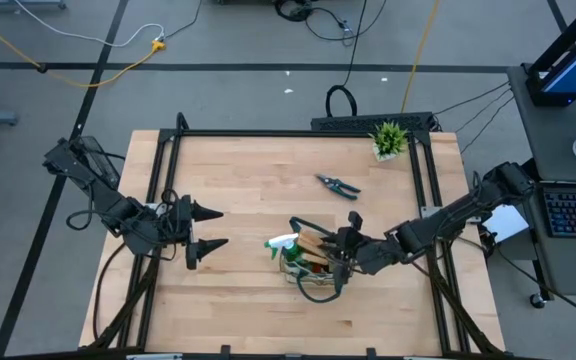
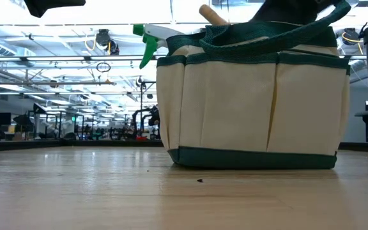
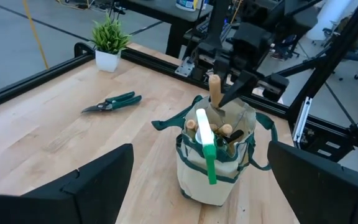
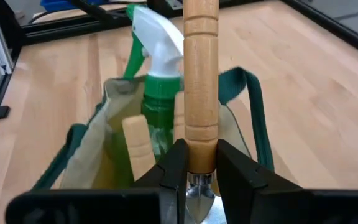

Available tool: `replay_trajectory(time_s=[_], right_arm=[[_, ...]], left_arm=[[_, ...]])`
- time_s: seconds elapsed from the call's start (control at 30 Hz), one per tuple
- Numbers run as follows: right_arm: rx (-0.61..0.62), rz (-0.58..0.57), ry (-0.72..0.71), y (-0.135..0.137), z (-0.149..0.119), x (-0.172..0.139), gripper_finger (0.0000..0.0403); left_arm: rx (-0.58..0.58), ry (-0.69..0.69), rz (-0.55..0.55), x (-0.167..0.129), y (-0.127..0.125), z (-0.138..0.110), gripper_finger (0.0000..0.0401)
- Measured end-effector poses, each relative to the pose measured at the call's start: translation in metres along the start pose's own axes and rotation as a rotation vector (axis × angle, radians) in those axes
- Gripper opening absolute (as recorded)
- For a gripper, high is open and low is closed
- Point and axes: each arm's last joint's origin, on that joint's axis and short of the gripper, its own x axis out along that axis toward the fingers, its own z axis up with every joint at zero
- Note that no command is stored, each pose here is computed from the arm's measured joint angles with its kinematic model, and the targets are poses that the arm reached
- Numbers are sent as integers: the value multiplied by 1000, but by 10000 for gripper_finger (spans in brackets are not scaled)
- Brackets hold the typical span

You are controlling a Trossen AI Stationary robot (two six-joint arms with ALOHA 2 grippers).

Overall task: Pick & Place Garden tools in Gardening bag
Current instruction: Put the brown trowel into the gardening bag

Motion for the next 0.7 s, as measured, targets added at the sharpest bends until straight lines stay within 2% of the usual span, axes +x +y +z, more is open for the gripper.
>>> replay_trajectory(time_s=[0.7], right_arm=[[6, 60, 18, 13, -21, -6, 57]], left_arm=[[2, 0, 0, 0, 0, 0, 374]])
